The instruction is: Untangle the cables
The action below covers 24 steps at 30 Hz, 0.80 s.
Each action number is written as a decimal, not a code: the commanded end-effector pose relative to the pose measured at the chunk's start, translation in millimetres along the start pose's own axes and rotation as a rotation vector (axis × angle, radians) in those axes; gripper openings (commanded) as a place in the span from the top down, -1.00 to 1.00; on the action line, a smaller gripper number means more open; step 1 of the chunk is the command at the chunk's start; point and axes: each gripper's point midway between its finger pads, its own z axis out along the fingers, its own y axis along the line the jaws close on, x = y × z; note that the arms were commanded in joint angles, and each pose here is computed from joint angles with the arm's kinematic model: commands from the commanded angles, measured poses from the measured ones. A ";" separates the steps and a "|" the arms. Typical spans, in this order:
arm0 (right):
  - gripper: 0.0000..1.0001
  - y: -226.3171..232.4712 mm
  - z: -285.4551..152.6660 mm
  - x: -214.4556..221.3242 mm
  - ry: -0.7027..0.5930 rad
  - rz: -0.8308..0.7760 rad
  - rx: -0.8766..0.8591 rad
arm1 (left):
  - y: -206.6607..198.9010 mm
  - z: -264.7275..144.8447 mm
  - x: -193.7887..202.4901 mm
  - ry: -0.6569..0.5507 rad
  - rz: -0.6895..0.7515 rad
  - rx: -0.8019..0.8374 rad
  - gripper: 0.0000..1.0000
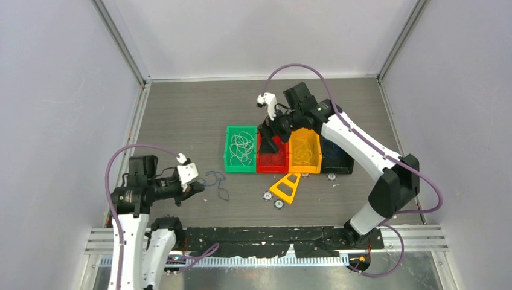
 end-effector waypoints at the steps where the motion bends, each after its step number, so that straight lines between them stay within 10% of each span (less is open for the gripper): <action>1: -0.92 66.9 -18.8 -25.9 -0.126 -0.060 -0.176 | -16.9 12.5 -40.2 -0.088 -0.079 0.110 1.00; 10: -0.93 94.4 9.2 38.7 -0.039 0.053 -0.282 | -14.0 58.1 -67.1 -0.119 -0.076 0.201 1.00; 24: -0.91 93.1 50.1 71.4 0.029 0.023 -0.254 | -65.1 95.3 76.1 0.346 0.412 0.443 1.00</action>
